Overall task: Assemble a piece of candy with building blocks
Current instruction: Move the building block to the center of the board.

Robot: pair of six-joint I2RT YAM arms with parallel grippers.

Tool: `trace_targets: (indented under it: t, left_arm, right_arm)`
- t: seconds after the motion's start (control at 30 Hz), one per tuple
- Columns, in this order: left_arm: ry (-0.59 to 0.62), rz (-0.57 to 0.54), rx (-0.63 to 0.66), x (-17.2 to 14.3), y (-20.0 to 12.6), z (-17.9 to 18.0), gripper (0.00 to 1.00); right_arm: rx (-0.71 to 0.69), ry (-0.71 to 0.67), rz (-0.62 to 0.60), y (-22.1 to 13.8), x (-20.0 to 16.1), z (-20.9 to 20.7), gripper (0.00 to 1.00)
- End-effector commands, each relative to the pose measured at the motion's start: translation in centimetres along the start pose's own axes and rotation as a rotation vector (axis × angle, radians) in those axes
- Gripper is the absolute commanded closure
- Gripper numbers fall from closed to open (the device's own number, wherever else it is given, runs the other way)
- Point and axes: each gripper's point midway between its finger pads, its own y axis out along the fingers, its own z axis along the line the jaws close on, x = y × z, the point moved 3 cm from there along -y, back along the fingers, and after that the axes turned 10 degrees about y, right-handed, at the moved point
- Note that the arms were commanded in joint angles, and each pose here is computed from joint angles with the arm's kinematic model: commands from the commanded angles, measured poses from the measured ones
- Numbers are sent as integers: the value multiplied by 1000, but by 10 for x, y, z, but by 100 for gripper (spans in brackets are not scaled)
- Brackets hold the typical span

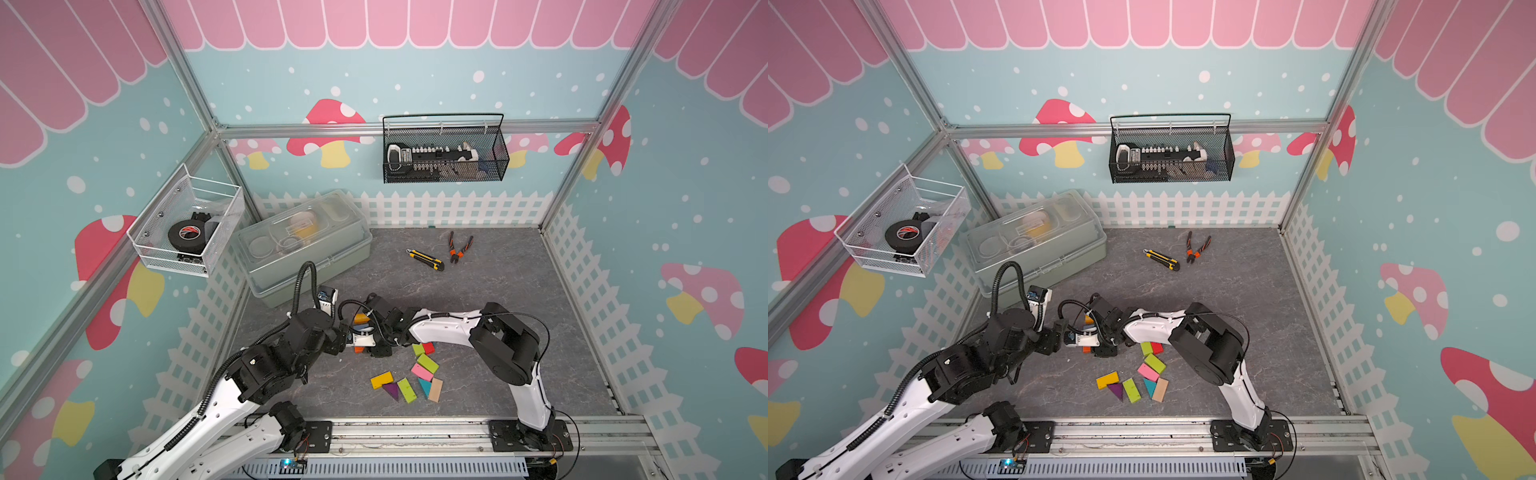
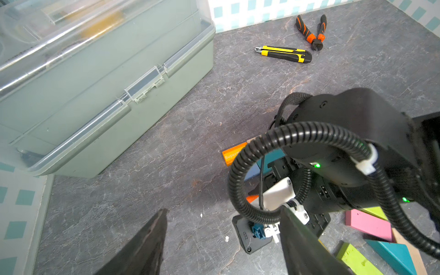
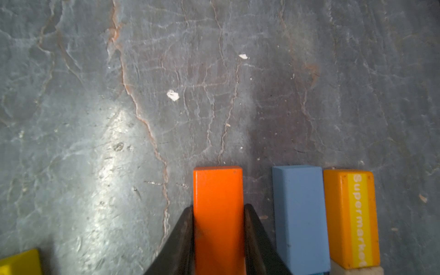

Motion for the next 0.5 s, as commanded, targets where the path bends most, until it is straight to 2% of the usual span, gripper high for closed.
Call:
trace_targets:
  t: [0.0,0.47]
  left_arm:
    - [-20,-15,14,6,-6,4,27]
    - [-19,-15,14,6,-6,4,27]
  right_arm:
    - [-3,15,24,11,-5,-1,68]
    - [-11,26,22,10,-5,-3,65]
